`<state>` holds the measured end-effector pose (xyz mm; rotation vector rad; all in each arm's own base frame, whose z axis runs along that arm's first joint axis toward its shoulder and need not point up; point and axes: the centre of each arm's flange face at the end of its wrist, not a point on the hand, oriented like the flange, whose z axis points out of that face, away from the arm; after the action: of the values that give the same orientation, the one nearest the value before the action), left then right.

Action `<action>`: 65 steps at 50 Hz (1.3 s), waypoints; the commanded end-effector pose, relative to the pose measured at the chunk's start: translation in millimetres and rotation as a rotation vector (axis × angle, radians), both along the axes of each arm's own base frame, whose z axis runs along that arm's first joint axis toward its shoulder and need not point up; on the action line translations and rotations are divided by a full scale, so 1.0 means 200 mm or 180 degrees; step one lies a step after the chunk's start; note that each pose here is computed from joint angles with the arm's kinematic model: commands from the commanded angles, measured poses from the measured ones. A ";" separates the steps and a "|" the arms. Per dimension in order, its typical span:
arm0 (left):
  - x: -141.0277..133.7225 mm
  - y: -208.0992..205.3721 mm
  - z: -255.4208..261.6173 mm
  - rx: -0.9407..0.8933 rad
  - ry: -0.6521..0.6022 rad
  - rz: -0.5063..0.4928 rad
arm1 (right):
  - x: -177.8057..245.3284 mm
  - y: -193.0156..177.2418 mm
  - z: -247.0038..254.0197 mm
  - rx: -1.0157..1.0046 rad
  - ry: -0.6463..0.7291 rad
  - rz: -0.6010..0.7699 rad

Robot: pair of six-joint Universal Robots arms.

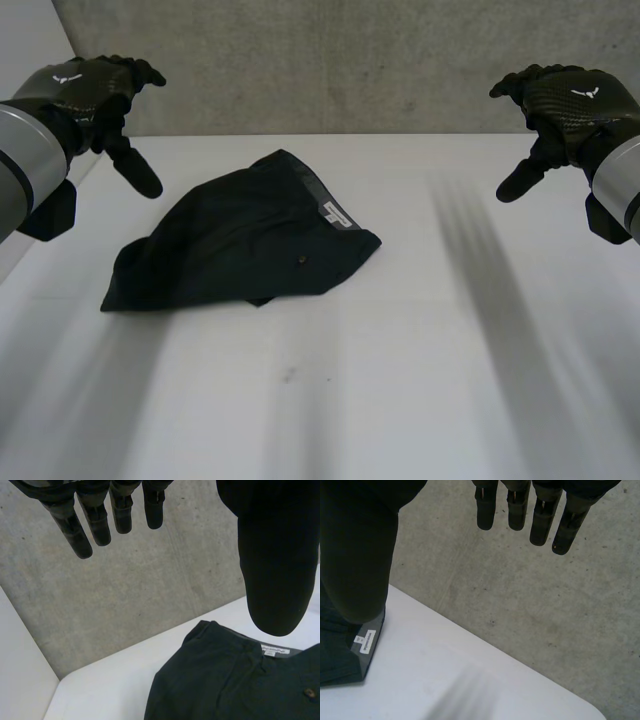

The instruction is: Fold the shorts.

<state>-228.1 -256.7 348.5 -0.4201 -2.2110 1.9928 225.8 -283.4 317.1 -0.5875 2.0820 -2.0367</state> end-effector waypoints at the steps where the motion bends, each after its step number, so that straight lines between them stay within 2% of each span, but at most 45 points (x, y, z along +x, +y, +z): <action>1: 0.01 0.03 -0.09 0.0130 -0.0092 -0.0024 | 0.03 -0.02 -0.03 -0.0154 0.0053 0.0115; 4: 0.02 0.02 -0.16 0.0169 -0.0152 -0.0002 | 0.05 -0.04 -0.10 -0.0124 0.0198 0.0245; 8: 0.05 -0.02 -0.30 0.0143 -0.0288 0.0069 | 0.11 -0.09 -0.26 -0.0033 0.0523 0.0627; 13: 0.14 -0.14 -0.51 0.0010 -0.0605 0.0260 | 0.22 -0.20 -0.45 -0.0061 0.0791 0.1073; 17: 0.16 -0.24 -0.73 0.0132 -0.0809 0.0275 | 0.39 -0.24 -0.59 -0.0097 0.0755 0.1315; 24: 0.22 -0.37 -0.97 0.0470 -0.0978 0.0377 | 0.54 -0.34 -0.83 0.0074 0.0583 0.1445; 31: 0.23 -0.43 -1.07 0.0590 -0.0999 0.0396 | 0.68 -0.36 -0.98 0.0236 0.0273 0.1544; 39: 0.22 -0.49 -1.14 0.0626 -0.1004 0.0372 | 0.75 -0.36 -1.10 0.0322 0.0303 0.1516; 46: 0.19 -0.47 -1.14 0.0618 -0.1008 0.0323 | 0.75 -0.38 -1.07 0.0307 0.0311 0.1438; 52: 0.11 -0.42 -1.06 0.0486 -0.0979 0.0198 | 0.71 -0.37 -0.83 0.0105 0.0282 0.1312; 57: 0.04 -0.37 -0.91 0.0239 -0.0895 0.0104 | 0.65 -0.28 -0.65 0.0115 0.0308 0.1310; 61: -0.04 -0.28 -0.83 0.0099 -0.0864 -0.0050 | 0.58 -0.14 -0.57 0.0317 0.0573 0.1371; 65: -0.09 -0.15 -0.78 0.0037 -0.0856 -0.0220 | 0.43 0.00 -0.56 0.0614 0.1133 0.1412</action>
<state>-232.0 -315.0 178.3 -0.7353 -2.3991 1.9814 342.7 -317.7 198.2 -1.1159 1.9166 -1.6981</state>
